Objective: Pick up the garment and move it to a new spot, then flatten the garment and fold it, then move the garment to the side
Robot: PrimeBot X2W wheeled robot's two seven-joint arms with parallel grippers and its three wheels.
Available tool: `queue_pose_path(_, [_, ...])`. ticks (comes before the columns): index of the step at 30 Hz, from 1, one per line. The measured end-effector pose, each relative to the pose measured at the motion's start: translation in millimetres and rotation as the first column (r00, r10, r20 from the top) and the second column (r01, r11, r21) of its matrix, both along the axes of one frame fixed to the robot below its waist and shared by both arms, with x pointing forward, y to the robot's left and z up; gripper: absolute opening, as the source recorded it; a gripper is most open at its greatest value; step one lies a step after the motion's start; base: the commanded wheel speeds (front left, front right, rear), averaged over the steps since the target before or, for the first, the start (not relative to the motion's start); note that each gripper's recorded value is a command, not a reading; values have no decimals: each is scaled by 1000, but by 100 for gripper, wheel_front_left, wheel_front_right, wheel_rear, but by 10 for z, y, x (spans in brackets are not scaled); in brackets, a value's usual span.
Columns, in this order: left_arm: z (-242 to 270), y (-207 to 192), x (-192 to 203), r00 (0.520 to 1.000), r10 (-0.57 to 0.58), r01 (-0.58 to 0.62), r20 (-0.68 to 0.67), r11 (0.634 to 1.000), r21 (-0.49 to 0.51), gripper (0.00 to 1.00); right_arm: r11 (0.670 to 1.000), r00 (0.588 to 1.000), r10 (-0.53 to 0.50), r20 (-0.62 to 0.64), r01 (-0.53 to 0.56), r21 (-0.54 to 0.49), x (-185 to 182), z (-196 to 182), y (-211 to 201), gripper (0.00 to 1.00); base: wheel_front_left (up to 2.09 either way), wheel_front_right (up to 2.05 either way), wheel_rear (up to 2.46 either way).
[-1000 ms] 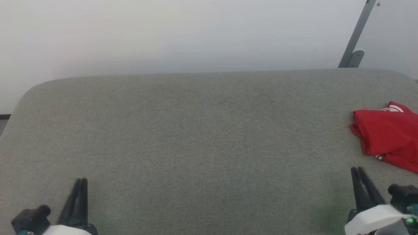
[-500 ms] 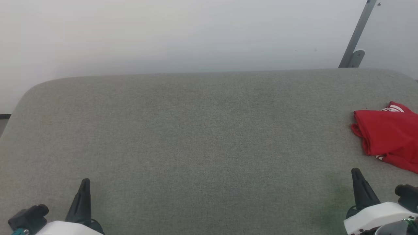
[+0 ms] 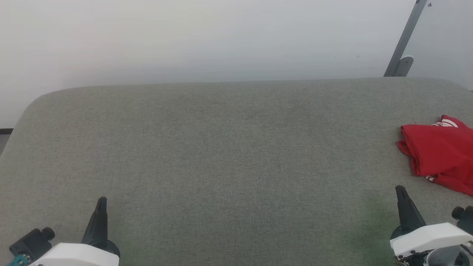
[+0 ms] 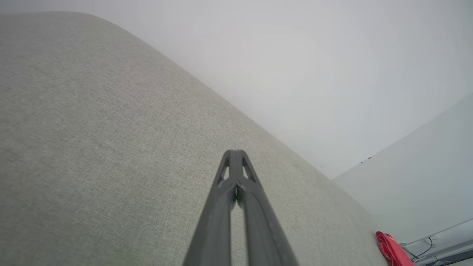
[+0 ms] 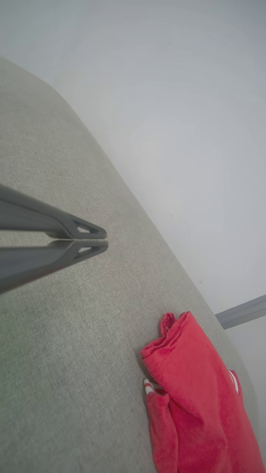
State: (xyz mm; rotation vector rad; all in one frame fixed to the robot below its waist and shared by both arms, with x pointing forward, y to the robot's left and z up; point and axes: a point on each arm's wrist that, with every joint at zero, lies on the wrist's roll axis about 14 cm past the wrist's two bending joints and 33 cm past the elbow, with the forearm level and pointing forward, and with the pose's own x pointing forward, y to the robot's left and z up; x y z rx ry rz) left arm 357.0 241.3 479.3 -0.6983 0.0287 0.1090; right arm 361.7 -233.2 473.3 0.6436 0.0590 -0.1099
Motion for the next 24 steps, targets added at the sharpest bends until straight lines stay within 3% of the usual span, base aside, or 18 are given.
queue_pose_path(11, [11, -38, 43, 1000, 8, -8, 4, 992, -130, 0, 990, 1000, -11, 7, 10, 137, 35, 20, 31, 0, 0, 0, 0])
queue_pose_path(24, [37, -110, 100, 1000, 9, -5, 13, 960, -279, 0, 956, 1000, -21, 19, 14, 293, 75, 53, 76, 0, 0, 0, 0])
